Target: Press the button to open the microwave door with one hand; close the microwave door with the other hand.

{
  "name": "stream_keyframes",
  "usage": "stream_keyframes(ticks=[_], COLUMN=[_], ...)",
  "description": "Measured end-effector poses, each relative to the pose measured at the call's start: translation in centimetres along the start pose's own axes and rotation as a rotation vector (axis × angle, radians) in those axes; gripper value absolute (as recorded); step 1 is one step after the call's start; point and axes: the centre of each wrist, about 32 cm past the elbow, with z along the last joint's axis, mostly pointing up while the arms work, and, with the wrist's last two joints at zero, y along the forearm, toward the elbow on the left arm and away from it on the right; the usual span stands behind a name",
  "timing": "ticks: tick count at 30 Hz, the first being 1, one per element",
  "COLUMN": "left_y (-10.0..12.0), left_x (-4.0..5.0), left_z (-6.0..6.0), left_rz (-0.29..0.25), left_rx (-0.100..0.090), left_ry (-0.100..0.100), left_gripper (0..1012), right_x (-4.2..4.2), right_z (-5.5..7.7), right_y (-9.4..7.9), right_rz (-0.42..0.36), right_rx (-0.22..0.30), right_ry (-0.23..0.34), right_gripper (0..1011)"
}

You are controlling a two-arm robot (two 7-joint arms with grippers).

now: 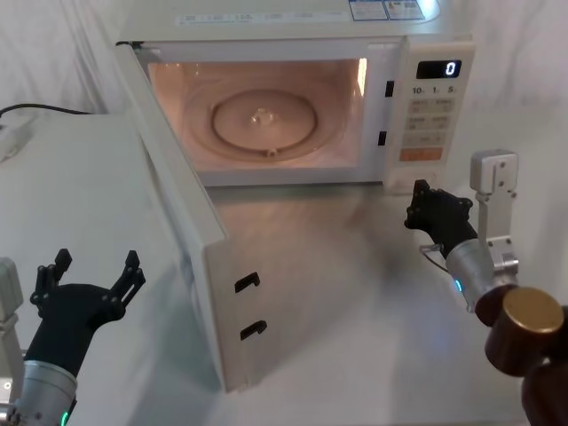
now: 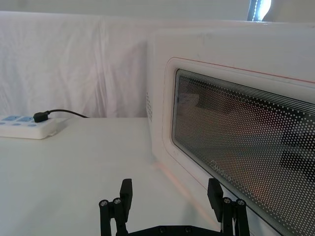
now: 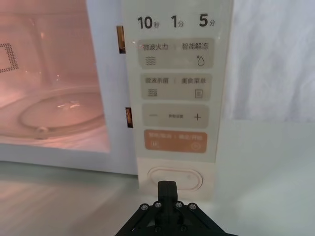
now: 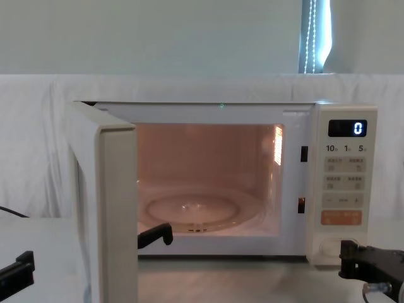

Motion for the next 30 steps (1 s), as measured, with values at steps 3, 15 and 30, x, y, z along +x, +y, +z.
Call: stream_keyframes(ticks=[3, 15, 30], left_y=[0.0, 0.0, 0.0], left_x=[0.00, 0.00, 0.00], left_z=[0.0, 0.0, 0.0], left_rz=[0.000, 0.000, 0.000], left_rx=[0.000, 0.000, 0.000], left_ry=[0.000, 0.000, 0.000], left_gripper=[1001, 1001, 1001], right_x=[-0.31, -1.40, -0.48], right_z=[0.1, -0.3, 0.1], right_y=[-0.7, -4.0, -6.4], right_rz=[-0.001, -0.029, -0.108], right_rx=[0.000, 0.001, 0.022], right_ry=[0.002, 0.009, -0.027], right_gripper=[0, 0, 0])
